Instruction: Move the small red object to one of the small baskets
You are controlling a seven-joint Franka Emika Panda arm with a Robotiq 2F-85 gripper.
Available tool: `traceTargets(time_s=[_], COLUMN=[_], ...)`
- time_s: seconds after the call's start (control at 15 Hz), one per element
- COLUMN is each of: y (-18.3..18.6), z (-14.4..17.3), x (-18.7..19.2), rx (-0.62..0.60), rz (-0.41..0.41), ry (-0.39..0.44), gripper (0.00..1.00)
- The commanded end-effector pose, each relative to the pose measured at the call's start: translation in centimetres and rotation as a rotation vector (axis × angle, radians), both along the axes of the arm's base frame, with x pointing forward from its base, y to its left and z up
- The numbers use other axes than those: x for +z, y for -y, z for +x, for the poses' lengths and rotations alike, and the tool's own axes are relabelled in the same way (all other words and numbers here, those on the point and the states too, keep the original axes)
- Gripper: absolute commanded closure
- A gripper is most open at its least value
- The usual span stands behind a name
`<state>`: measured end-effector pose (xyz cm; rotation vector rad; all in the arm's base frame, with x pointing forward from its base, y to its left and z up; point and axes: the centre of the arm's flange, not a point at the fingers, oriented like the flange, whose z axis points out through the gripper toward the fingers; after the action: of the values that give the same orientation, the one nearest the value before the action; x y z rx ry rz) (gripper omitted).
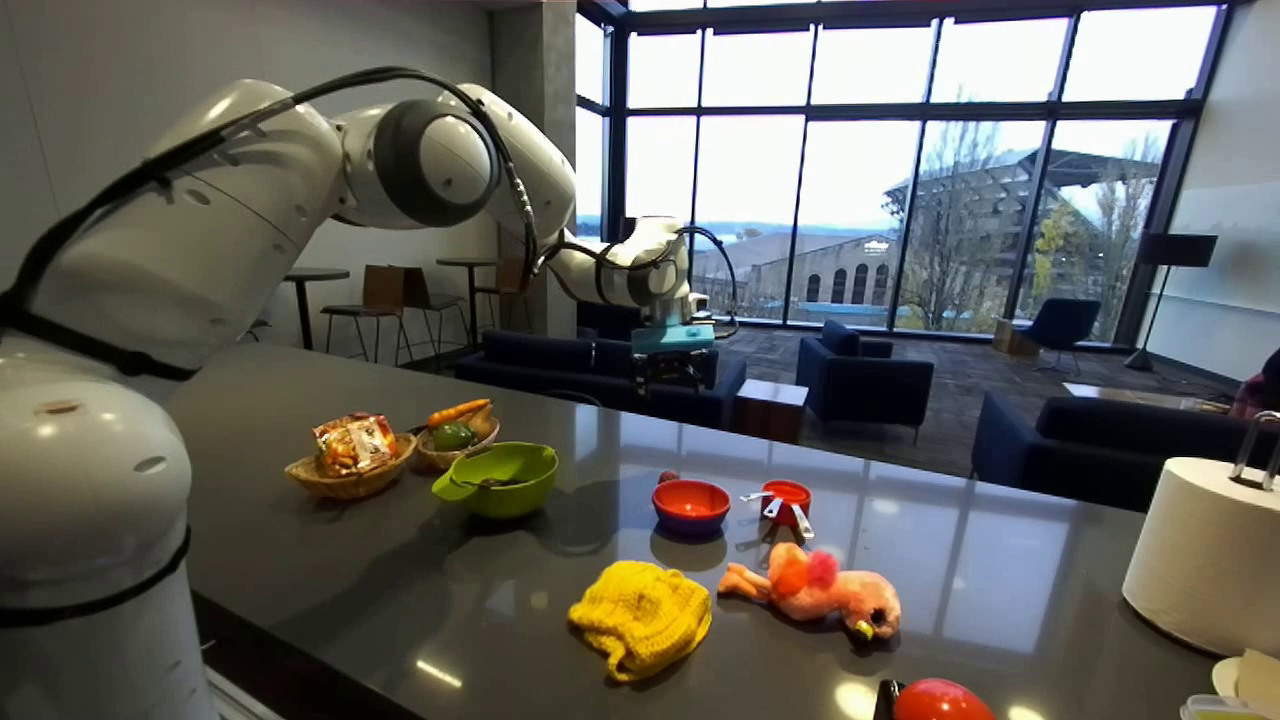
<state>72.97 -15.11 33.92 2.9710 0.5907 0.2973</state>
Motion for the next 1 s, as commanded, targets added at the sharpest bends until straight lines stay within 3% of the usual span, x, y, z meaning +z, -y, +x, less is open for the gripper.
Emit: traceTargets(time_s=[0.0, 0.47, 0.93], y=[0.9, 0.6, 1.8], z=[4.1, 5.0, 5.3], x=[-0.3, -2.9, -5.8], rx=[-0.020, 0.019, 0.102], rz=[0.038, 0.069, 0.030], ry=[-0.043, -0.083, -0.062], gripper=[0.00, 0.00, 0.00])
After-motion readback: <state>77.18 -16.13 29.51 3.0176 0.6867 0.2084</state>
